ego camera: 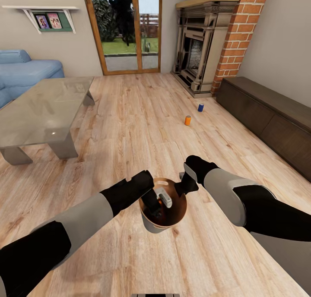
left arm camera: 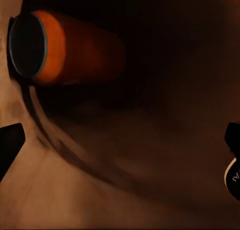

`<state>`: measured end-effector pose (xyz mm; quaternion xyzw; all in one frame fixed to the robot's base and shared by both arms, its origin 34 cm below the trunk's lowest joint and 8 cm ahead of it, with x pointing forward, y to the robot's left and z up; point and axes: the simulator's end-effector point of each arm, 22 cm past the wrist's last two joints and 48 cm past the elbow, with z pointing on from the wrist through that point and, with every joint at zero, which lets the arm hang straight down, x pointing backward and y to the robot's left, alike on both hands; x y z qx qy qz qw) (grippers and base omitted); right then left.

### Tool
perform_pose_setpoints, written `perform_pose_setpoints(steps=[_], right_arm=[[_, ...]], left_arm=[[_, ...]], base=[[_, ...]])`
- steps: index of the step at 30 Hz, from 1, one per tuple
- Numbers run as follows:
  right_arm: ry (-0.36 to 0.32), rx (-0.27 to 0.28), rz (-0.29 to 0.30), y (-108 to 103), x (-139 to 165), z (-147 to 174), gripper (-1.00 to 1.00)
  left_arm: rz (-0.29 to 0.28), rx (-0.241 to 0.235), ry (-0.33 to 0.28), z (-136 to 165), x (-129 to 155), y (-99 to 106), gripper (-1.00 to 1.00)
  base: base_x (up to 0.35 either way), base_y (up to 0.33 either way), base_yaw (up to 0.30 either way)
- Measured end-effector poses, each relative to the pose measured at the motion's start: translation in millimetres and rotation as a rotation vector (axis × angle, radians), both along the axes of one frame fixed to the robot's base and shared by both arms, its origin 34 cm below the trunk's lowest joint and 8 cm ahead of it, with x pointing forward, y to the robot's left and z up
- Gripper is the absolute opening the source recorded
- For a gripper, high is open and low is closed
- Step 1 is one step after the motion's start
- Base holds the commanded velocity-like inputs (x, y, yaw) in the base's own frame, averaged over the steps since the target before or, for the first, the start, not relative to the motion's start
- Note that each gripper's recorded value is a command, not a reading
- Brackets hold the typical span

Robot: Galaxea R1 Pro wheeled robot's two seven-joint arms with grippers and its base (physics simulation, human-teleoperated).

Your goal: Put the three can of soda from the living room inside the tash can in the kitchen.

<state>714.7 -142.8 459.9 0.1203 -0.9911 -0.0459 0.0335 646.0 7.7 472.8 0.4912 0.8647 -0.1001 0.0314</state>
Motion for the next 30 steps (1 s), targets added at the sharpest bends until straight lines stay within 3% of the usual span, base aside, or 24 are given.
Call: perform_pose_setpoints(steps=[6, 9, 11, 14, 17, 21, 23, 25, 27, 30], right_arm=[[0.001, 0.004, -0.007, -0.8, 0.1, 0.0, -1.0], [0.0, -0.006, -0.005, -5.5, 0.4, -0.7, -1.0], [0.0, -0.009, -0.006, -7.4, 0.7, -0.9, -1.0], [0.001, -0.005, -0.01, -7.4, 0.6, -0.9, -1.0], [0.002, -0.001, -0.014, -6.5, 0.4, -0.9, -1.0], [0.001, -0.005, -0.012, -7.8, 0.6, -0.9, -1.0], [0.001, -0.007, -0.011, -8.6, 0.7, -1.1, -1.0], [0.001, -0.008, -0.011, -8.8, 0.7, -1.1, -1.0], [0.001, -0.006, -0.012, -8.5, 0.7, -1.1, -1.0], [0.003, 0.0, -0.018, -8.3, 0.4, -1.2, -1.0]], left_arm=[[-0.002, 0.003, -0.007, 0.5, 1.7, 1.9, 1.0], [-0.013, -0.025, -0.019, 8.9, 3.4, -5.9, 1.0], [-0.026, -0.052, -0.042, 19.0, 7.3, -10.0, 1.0], [-0.059, -0.112, -0.124, 48.4, 21.4, -4.5, 1.0], [-0.053, -0.158, -0.151, 66.2, 28.7, 0.7, 1.0], [0.058, -0.297, -0.204, 113.7, 58.7, 28.4, 1.0], [0.097, -0.333, -0.225, 127.1, 67.2, 39.9, 1.0], [0.176, -0.394, -0.268, 150.0, 83.8, 63.6, 1.0], [0.318, -0.479, -0.303, 171.5, 103.2, 102.5, 1.0], [0.422, -0.528, -0.32, 175.3, 112.6, 133.2, 1.0]], base=[[0.0, 0.0, 0.0], [0.0, 0.0, 0.0], [0.0, 0.0, 0.0], [0.0, 0.0, 0.0], [0.0, 0.0, 0.0], [0.0, 0.0, 0.0], [0.0, 0.0, 0.0], [0.0, 0.0, 0.0], [0.0, 0.0, 0.0], [0.0, 0.0, 0.0]])
